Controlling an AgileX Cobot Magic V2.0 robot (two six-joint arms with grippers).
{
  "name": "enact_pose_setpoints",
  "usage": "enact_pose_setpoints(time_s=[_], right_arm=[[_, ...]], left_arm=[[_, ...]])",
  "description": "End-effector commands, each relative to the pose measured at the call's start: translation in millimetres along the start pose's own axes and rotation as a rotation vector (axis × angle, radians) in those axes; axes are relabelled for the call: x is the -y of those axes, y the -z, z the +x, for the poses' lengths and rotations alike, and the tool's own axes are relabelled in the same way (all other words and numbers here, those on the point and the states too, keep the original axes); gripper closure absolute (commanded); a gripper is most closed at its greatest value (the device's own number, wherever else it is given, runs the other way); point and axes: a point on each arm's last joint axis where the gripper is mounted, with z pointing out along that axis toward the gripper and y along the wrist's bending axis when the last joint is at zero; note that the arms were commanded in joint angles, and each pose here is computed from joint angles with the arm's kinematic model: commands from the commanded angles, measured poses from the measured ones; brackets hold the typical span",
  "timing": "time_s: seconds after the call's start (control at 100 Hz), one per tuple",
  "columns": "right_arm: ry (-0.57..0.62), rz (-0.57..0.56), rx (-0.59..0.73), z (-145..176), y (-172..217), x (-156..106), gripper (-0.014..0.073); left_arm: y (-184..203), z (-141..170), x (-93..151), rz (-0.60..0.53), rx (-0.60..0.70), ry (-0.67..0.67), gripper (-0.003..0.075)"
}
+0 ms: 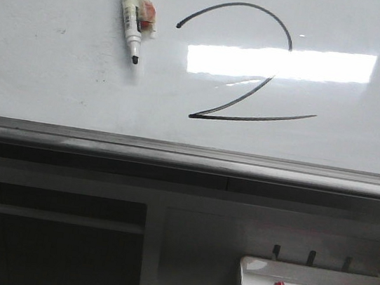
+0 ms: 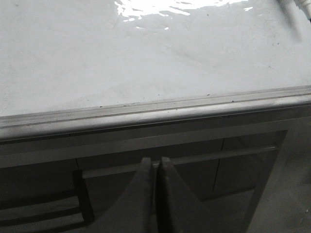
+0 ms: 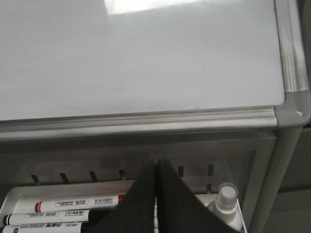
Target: Write number 2 on whiteboard
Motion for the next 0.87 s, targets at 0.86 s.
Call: enact_pose_setpoints(time_s=[0.86], right_arm=[[0.002,0.005,0.019,4.9,-1.1,0.6,0.0666]], left_arm=[[0.8,-2.8,-0.6,-0.008,0.08,0.025,0.0741]])
